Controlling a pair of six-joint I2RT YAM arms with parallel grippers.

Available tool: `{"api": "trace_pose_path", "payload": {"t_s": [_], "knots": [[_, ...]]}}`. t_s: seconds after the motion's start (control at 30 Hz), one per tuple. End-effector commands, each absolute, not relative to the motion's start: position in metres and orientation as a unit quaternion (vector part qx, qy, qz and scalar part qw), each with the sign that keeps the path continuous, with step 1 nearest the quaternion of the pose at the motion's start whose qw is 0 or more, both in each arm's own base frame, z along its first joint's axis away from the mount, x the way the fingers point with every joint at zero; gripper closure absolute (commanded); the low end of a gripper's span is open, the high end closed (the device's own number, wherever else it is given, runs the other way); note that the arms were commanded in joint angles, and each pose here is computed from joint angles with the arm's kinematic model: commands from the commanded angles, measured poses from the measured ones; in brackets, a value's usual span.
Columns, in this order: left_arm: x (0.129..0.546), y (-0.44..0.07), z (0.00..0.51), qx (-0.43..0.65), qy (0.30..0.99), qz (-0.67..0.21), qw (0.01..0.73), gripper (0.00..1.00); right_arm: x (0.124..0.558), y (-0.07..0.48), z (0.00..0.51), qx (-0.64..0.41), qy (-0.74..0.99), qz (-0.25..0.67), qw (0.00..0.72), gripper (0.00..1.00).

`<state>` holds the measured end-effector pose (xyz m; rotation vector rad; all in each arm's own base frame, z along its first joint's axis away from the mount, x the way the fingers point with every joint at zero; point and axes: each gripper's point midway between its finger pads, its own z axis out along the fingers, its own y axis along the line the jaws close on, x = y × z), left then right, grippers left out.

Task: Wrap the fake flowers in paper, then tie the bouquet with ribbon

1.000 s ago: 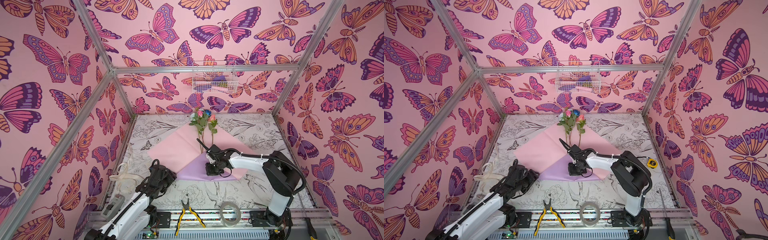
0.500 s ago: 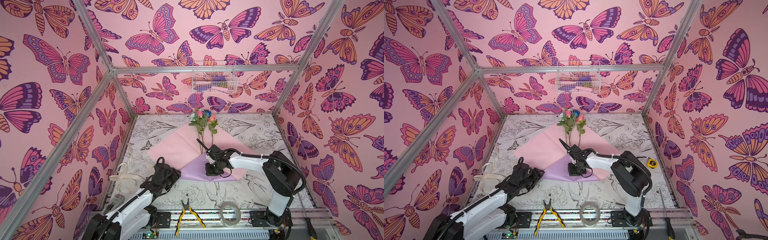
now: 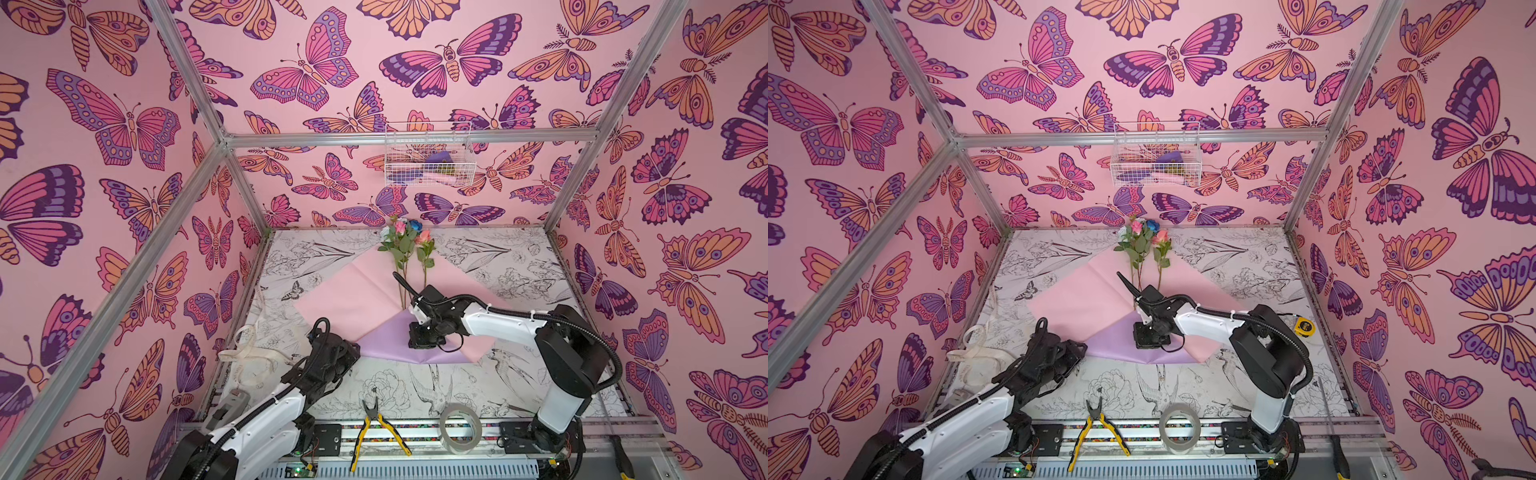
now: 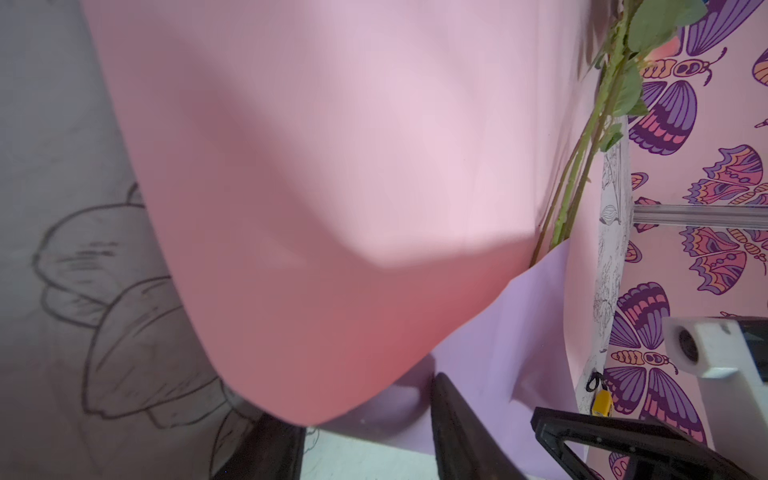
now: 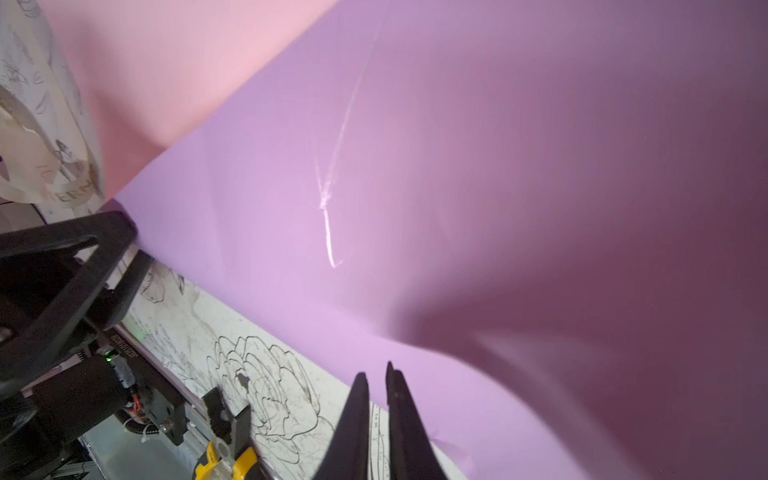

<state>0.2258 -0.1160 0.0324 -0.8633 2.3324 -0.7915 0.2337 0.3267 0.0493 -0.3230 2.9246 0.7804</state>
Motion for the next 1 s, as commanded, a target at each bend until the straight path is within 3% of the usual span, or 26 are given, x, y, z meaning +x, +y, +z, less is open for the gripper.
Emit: {"api": "trace_pose_path", "payload": {"t_s": [0.0,0.27,0.53,0.63,0.73,0.77,0.97], "knots": [[0.225,-0.108,0.030,-0.318,0.860,-0.276,0.288,0.51,0.233,0.344,0.070,-0.111,0.948,0.293,0.054,0.86],[0.225,-0.117,0.037,-0.274,0.871,-0.269,0.308,0.53,0.230,0.367,0.062,-0.111,0.938,0.326,0.028,0.86],[0.225,-0.125,0.040,-0.251,0.876,-0.261,0.319,0.66,0.231,0.375,0.039,-0.105,0.941,0.322,0.000,0.86],[0.227,-0.124,0.043,-0.254,0.874,-0.256,0.326,0.66,0.229,0.376,0.030,-0.101,0.942,0.321,-0.011,0.86],[0.229,-0.120,0.041,-0.277,0.868,-0.252,0.327,0.49,0.228,0.375,0.026,-0.099,0.943,0.317,-0.013,0.86],[0.229,-0.119,0.040,-0.287,0.865,-0.253,0.326,0.48,0.229,0.374,0.026,-0.098,0.943,0.316,-0.013,0.86],[0.228,-0.112,0.032,-0.336,0.851,-0.250,0.317,0.52,0.228,0.373,0.024,-0.098,0.944,0.314,-0.014,0.86]]}}
